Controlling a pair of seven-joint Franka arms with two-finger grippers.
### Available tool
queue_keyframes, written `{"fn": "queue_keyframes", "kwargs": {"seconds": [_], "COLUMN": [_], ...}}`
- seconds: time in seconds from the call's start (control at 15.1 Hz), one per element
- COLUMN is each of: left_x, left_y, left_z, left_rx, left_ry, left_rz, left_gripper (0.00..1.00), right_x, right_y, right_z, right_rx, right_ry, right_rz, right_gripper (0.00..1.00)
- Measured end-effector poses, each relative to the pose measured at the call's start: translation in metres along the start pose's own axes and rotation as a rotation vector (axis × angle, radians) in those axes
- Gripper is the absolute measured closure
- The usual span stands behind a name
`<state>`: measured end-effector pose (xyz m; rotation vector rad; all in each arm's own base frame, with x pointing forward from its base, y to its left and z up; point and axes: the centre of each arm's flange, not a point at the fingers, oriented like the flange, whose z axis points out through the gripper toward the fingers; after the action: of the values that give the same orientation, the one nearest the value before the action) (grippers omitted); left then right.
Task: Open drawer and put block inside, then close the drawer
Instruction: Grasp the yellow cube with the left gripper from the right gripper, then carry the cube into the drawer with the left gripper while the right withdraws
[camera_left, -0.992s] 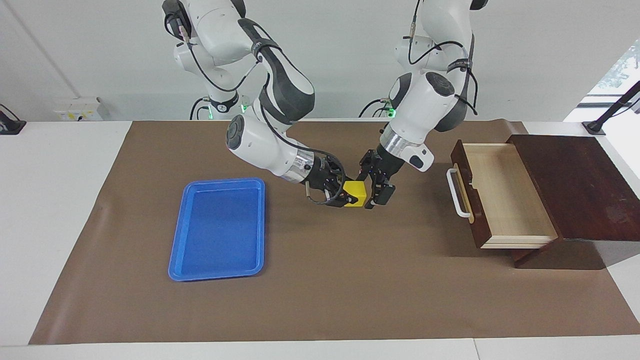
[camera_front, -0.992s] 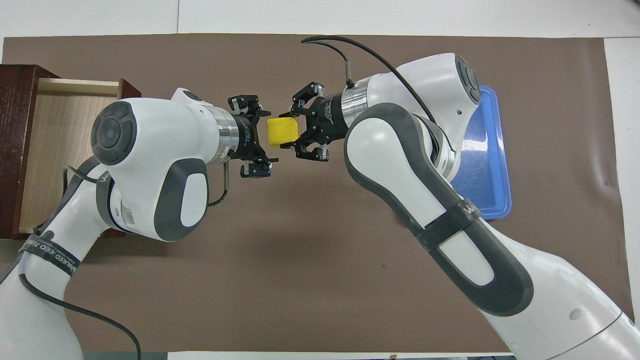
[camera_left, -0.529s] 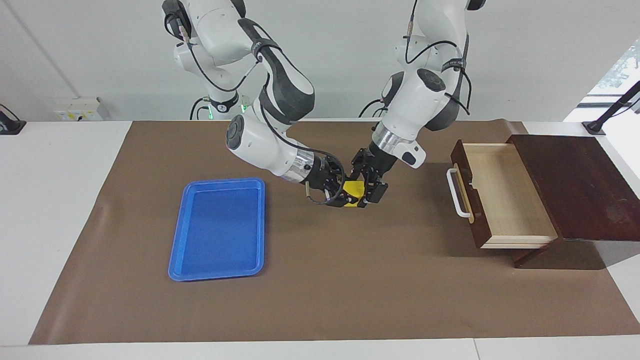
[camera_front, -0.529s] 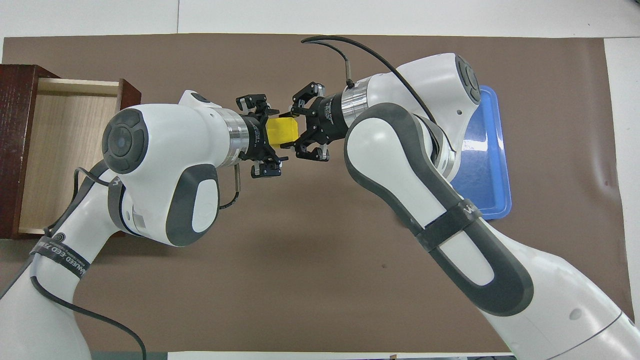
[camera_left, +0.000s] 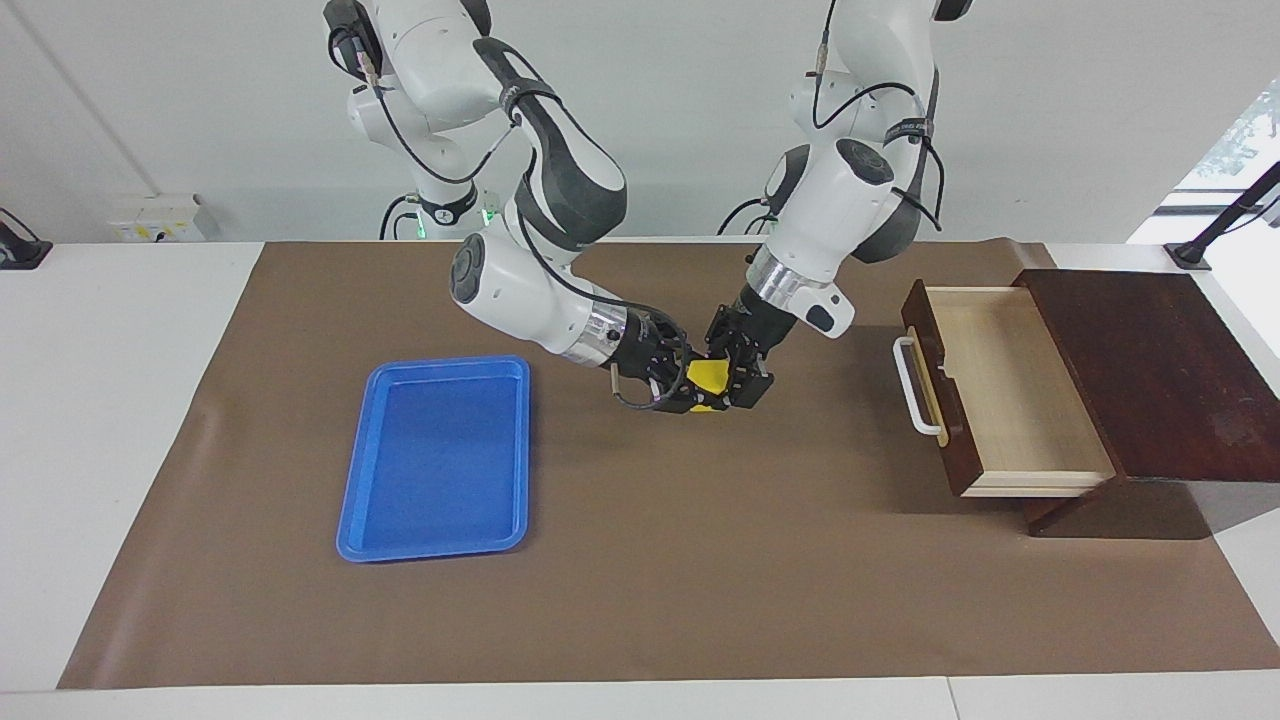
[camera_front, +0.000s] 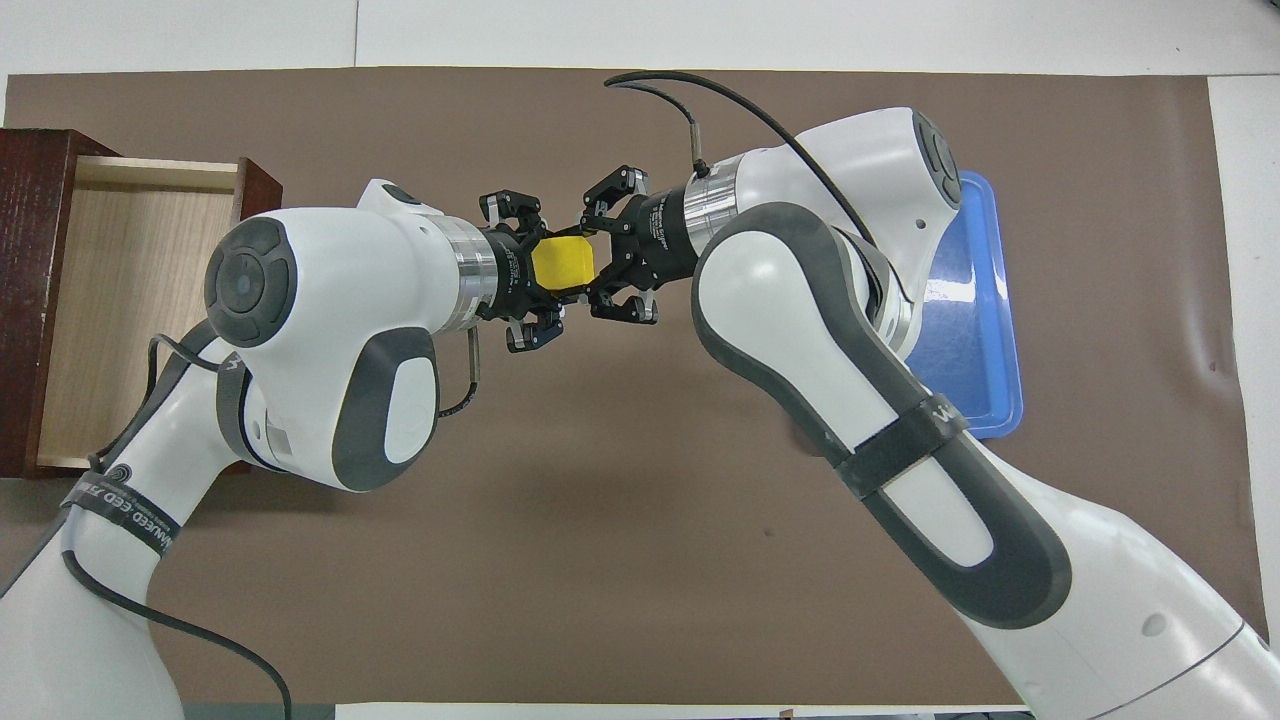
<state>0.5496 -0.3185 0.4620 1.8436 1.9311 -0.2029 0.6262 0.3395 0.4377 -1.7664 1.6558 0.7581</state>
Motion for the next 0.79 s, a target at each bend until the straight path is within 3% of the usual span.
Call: {"fn": "queue_keyframes", "kwargs": {"seconds": [0.2,0.46,0.6,0.79], "left_x": [0.0,0.004,0.013,0.063], "left_y": [0.0,0.0,0.01,0.052], "left_z": [0.0,0.001,-0.009,-0.06], "left_rx": [0.002,0.022,0.051,0.082], "left_ry": [0.001,0.011,0.025,0.049], "left_rz": [-0.002,-0.006,-0.002,0.006], "left_gripper": [0.4,0.44,0.44,0.44], "right_x": [0.001,0.012,0.012,0.013], "right_y": [-0.001,-0.009,-0.01,-0.01], "right_z": [-0.001,-0.017,-0.021,-0.024], "right_rx": [0.003,0.022,0.024,0.021], "right_ry": [-0.001,-0.01,-0.013,-0.014], "right_rz": [0.015,0.051,0.053,0.055], "right_gripper": [0.41,0.01,0.0,0.0]}}
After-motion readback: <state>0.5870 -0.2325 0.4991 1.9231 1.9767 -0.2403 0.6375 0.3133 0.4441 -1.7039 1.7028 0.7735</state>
